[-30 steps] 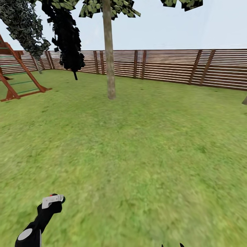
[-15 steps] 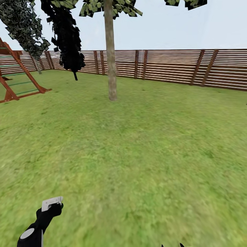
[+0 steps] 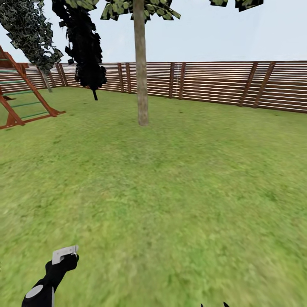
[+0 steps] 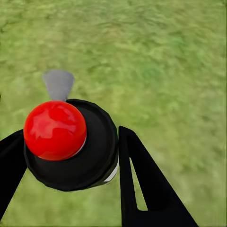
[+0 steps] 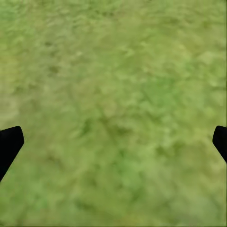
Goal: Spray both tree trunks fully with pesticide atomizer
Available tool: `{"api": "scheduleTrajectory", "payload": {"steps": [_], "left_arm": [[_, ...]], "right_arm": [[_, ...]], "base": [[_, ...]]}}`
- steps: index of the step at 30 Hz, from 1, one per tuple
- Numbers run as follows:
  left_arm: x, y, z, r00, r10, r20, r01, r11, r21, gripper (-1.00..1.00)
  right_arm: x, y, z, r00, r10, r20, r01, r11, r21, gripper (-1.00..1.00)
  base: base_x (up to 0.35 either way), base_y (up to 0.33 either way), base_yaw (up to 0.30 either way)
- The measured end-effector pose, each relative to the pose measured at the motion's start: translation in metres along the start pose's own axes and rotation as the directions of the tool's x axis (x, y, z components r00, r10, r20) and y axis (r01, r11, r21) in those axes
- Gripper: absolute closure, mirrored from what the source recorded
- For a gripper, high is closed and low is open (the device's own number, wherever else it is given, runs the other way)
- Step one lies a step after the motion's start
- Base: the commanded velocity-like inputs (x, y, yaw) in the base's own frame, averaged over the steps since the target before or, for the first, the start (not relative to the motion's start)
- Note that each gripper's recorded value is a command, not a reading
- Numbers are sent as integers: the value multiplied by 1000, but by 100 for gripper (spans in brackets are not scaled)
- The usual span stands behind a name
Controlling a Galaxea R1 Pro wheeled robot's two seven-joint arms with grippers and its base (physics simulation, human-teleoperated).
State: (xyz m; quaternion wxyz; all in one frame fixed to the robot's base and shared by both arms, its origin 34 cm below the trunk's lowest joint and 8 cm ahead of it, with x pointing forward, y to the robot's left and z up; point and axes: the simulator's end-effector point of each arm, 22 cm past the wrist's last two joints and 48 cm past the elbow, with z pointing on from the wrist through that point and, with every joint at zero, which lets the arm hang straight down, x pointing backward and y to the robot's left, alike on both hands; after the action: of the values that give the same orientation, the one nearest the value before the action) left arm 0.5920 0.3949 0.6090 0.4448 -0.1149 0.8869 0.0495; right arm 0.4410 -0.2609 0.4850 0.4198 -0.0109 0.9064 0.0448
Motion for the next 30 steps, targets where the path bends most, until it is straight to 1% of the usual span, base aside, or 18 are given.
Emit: {"api": "scheduleTrajectory", "payload": {"steps": [7, 11, 15, 30], "left_arm": [[4, -8, 1, 1000, -2, -8, 2, 1000, 17, 100], [-2, -19, 4, 1000, 21, 0, -21, 999, 41, 100], [-2, -23, 4, 1000, 22, -1, -22, 999, 47, 100], [0, -25, 4, 1000, 20, -3, -20, 998, 54, 100]], "right_arm": [[0, 0, 0, 1000, 0, 0, 0, 1000, 0, -100], [0, 0, 0, 1000, 0, 0, 0, 1000, 0, -100], [0, 0, 0, 1000, 0, 0, 0, 1000, 0, -100], [0, 0, 0, 1000, 0, 0, 0, 1000, 0, -100]], "base": [[241, 237, 0], [278, 214, 0], [289, 183, 0], [306, 135, 0]]}}
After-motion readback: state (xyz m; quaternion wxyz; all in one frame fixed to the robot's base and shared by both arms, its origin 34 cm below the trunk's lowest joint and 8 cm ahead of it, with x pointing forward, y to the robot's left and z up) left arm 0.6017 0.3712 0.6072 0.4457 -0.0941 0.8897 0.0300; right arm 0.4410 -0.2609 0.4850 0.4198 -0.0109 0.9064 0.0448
